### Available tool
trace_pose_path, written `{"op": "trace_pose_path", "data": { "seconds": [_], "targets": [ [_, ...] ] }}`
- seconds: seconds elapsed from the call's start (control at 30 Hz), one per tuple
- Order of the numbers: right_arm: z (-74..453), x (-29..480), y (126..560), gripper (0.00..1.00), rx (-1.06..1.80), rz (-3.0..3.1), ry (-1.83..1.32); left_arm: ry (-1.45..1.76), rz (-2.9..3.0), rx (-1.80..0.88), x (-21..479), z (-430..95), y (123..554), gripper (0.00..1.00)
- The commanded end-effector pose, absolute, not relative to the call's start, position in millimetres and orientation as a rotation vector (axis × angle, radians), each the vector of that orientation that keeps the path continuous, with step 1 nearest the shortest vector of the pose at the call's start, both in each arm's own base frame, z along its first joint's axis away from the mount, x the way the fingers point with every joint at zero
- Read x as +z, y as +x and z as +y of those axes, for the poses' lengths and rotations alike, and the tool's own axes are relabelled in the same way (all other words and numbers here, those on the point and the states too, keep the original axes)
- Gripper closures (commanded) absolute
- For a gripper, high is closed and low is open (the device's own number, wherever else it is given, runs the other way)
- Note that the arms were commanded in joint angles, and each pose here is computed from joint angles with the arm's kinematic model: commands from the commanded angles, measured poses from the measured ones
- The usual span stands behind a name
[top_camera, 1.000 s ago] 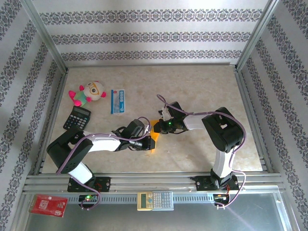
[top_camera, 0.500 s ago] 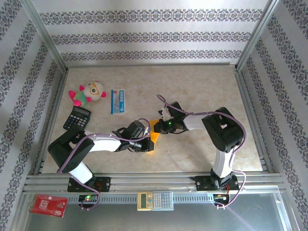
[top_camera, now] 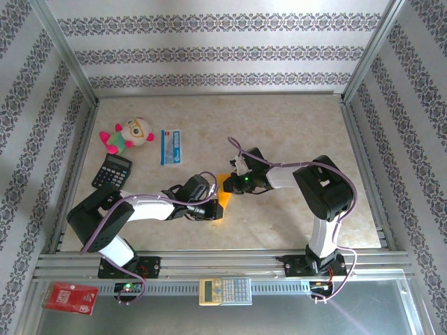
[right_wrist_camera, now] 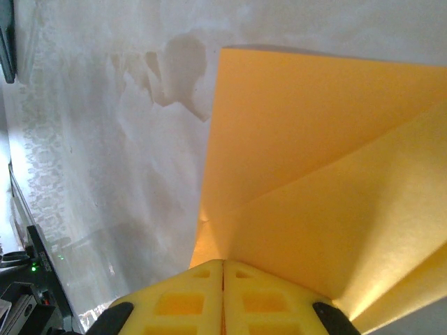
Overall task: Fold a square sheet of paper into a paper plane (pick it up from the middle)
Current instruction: Fold the wing for the fifth time at the center of the table.
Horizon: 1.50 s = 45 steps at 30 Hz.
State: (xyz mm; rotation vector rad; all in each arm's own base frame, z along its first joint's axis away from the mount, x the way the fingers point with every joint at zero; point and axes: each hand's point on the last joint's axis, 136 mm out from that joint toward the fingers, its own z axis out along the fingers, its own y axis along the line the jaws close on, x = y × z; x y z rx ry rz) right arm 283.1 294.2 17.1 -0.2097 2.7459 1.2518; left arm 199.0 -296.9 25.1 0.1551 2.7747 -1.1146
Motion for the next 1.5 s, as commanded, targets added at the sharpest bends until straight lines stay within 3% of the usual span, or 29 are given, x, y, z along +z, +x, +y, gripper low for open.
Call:
{"op": "trace_pose_path", "data": {
  "seconds": [0.0,0.63,0.93,1.47],
  "targets": [
    [281.3,-8.4,279.1,0.92,1.167,2.812,-0.165,0.190,2.840,-1.107,18.1,-290.8,179.4,0.87],
    [279.8,-9.9,278.3,0.92,1.162,2.817,-0.157,0.154,3.006,-0.963,-16.5,-263.4,154.5,0.93],
    [278.3,-10.5,277.6,0.92,1.159,2.820,-0.150,0.177,2.864,-1.127,18.4,-284.3,167.6,0.93],
    [277.4,-10.9,275.6,0.92,1.157,2.820,-0.152,0.180,2.967,-0.984,-5.0,-267.8,158.9,0.93]
  ]
}}
